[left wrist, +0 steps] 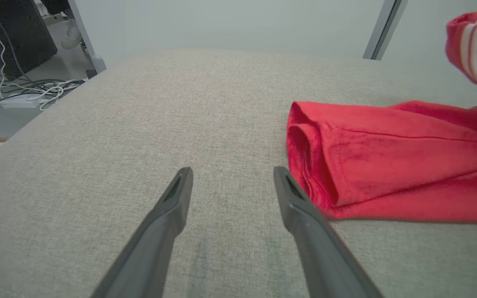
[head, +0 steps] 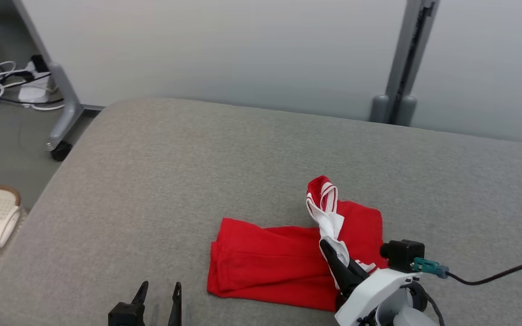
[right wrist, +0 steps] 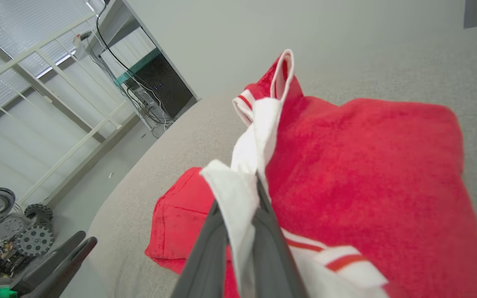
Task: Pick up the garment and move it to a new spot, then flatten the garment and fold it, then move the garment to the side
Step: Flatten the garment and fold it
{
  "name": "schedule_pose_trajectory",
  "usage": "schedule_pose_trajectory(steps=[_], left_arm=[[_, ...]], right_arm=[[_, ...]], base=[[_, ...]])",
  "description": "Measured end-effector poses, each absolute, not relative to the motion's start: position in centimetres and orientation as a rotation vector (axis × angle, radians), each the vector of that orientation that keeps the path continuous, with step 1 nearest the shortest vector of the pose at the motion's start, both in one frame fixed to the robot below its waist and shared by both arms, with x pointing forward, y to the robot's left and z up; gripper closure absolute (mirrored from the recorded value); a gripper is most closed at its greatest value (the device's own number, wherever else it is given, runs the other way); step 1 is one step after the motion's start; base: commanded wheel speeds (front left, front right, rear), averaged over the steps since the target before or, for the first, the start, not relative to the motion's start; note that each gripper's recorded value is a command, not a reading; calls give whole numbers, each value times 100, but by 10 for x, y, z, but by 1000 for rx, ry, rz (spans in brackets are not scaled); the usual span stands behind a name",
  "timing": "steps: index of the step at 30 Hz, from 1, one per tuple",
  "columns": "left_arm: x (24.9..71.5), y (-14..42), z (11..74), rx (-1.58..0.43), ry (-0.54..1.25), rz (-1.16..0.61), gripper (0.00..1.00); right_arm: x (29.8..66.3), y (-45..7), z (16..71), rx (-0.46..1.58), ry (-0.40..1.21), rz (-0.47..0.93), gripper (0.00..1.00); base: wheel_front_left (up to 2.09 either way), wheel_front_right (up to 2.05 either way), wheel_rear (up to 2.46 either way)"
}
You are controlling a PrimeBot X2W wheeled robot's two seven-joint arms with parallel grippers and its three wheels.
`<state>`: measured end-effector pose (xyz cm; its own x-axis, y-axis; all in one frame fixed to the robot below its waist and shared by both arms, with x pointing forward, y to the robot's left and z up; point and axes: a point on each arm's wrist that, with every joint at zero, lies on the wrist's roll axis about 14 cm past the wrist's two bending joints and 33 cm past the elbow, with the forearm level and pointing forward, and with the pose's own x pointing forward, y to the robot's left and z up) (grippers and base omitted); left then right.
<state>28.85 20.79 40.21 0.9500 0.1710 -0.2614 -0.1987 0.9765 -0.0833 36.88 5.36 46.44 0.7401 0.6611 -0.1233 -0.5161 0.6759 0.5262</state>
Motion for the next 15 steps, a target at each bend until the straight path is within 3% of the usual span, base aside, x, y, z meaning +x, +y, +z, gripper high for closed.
schedule_pose_trajectory(steps=[15], left_arm=[[250, 243, 415, -113, 209, 339, 0]], right_arm=[[342, 169, 464, 419, 416, 1015, 100]], base=[[0, 0, 0]])
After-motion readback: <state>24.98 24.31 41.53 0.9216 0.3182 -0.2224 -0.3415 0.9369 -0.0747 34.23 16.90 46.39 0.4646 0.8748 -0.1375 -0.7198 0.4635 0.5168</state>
